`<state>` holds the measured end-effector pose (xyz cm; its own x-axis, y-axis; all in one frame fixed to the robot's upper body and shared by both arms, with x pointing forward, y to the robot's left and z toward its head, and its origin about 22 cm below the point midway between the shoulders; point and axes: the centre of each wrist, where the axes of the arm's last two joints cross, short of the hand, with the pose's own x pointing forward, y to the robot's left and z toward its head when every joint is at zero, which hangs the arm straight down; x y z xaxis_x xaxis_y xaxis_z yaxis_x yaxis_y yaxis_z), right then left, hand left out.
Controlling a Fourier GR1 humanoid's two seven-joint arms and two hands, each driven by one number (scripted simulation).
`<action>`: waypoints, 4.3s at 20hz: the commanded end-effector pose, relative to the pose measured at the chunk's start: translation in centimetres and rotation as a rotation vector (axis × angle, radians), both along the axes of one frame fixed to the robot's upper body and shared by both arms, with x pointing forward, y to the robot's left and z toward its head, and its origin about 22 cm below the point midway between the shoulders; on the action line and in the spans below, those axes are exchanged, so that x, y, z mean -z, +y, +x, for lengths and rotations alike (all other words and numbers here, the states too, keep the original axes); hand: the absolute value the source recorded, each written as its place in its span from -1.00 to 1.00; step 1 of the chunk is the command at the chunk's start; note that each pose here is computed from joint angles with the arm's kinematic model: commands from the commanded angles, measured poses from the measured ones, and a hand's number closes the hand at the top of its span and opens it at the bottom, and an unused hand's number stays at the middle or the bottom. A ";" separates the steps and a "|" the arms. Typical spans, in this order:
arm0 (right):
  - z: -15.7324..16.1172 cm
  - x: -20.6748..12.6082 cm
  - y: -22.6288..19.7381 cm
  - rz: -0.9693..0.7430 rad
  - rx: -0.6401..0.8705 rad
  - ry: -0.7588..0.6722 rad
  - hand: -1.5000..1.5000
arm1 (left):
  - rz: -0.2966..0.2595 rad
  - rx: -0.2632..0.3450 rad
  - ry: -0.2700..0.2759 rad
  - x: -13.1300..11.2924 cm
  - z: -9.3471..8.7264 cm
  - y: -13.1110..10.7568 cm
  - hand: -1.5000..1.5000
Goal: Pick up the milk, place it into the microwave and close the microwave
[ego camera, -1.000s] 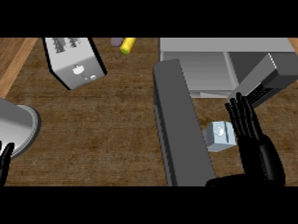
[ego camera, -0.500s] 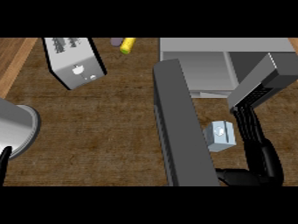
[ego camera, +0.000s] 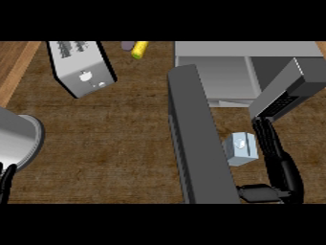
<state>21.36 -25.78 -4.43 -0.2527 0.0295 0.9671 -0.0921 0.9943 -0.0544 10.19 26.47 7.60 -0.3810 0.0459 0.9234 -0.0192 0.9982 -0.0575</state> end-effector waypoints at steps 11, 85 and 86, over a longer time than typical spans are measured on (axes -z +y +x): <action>3.3 4.4 0.8 -0.088 0.110 0.032 -1.00 | -0.016 0.002 -0.020 -1.2 -0.2 -0.2 -1.00; 21.5 -7.1 4.6 -0.119 -0.046 -0.147 1.00 | -0.047 0.040 0.047 0.7 -0.1 2.6 -1.00; 22.0 -7.8 5.0 -0.138 -0.052 -0.134 1.00 | -0.044 0.042 0.037 1.3 0.2 4.0 -1.00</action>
